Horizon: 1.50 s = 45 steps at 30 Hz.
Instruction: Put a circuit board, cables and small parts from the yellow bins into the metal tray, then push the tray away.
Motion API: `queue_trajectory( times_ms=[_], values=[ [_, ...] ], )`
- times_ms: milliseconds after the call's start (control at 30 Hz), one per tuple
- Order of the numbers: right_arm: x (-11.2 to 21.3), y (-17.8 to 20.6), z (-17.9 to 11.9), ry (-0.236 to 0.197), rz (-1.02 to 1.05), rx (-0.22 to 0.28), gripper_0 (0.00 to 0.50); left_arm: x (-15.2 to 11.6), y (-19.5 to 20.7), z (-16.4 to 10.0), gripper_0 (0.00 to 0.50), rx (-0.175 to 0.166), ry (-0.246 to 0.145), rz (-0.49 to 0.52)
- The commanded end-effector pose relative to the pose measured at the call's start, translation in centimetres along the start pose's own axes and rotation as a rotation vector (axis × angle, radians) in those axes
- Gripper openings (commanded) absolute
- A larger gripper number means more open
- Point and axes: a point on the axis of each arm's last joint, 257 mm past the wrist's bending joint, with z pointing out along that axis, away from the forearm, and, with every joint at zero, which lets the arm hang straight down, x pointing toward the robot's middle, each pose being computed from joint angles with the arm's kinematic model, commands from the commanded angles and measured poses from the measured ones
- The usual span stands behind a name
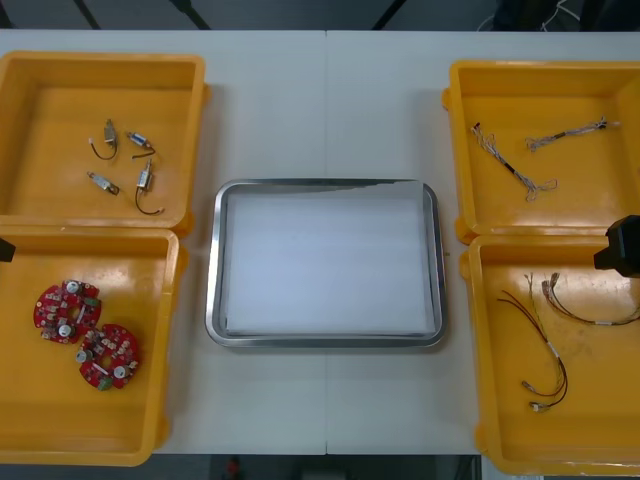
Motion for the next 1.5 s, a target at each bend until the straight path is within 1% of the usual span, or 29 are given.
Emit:
queue_trajectory(
  times_ms=[33, 1200, 1233, 1333, 1367, 1433, 1467, 1500],
  values=[
    [0.1, 1.2, 0.0, -0.009, -0.023, -0.019, 0.500, -0.8, 0.3, -1.4, 0.500, -0.038, -0.012, 0.071],
    [0.1, 1.2, 0.0, -0.009, -0.023, -0.019, 0.500, -0.8, 0.3, -1.4, 0.500, -0.038, -0.012, 0.071],
    [0.1, 1.2, 0.0, -0.009, -0.023, -0.019, 0.500, 0.8, 0.4, 0.0, 0.500, -0.026, 0.033, 0.052],
    [0.1, 1.2, 0.0, -0.009, -0.023, -0.019, 0.500, 0.9, 0.4, 0.2, 0.500, -0.023, 0.033, 0.050],
    [0.1, 1.2, 0.0, -0.009, -0.023, -0.019, 0.500, 0.8, 0.6, 0.2, 0.500, -0.031, 0.029, 0.051],
    [0.1, 1.2, 0.0, -0.009, -0.023, -0.019, 0.500, 0.7, 0.7, 0.2, 0.500, -0.036, 0.026, 0.048],
    [2.1, 1.3, 1.3, 0.047, -0.023, -0.024, 0.500, 0.7, 0.8, 0.2, 0.500, -0.036, 0.027, 0.045],
    [2.2, 1.2, 1.3, 0.048, -0.025, -0.022, 0.500, 0.8, 0.8, 0.2, 0.500, -0.035, 0.029, 0.045]
  ],
)
